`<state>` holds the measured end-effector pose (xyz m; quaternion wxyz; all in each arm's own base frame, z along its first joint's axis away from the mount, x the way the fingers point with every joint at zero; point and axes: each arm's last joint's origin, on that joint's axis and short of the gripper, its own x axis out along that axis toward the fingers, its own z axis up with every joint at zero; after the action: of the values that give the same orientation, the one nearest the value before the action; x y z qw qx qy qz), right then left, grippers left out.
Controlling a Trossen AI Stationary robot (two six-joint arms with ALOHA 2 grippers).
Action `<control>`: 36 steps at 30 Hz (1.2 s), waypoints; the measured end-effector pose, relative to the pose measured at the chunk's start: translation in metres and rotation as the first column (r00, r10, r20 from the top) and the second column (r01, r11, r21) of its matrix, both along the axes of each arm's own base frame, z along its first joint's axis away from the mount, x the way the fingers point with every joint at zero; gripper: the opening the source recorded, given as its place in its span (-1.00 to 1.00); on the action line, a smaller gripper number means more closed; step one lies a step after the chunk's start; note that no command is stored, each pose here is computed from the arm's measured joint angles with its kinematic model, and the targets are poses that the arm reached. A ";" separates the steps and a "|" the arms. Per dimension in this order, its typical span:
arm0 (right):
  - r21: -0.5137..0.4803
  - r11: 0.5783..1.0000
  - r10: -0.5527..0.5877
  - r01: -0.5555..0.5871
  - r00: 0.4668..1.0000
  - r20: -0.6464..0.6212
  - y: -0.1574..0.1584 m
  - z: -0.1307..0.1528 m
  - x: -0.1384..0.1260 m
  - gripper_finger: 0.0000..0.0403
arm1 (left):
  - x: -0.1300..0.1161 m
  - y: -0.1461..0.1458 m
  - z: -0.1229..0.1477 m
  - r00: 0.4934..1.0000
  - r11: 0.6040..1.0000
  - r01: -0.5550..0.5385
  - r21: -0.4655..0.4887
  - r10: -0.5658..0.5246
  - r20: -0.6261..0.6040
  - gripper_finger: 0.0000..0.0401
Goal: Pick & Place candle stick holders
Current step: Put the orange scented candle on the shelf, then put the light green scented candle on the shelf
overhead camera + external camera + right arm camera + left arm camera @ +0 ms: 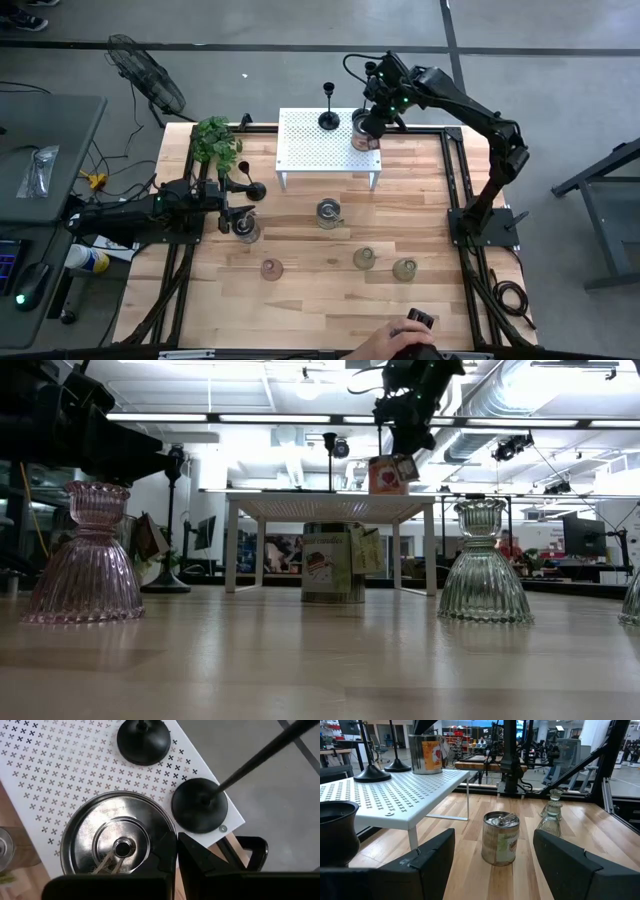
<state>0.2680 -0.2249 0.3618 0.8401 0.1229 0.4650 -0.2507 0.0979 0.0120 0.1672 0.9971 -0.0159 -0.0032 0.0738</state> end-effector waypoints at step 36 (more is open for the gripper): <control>-0.027 0.997 -0.073 0.072 0.996 -0.046 0.033 0.025 -0.022 -0.09 | 0.000 0.000 0.000 1.000 1.000 0.000 0.000 0.000 0.000 0.32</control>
<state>0.2464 -0.1916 0.3871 0.8207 0.1232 0.4767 -0.2898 0.0979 0.0120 0.1672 0.9971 -0.0159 -0.0033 0.0738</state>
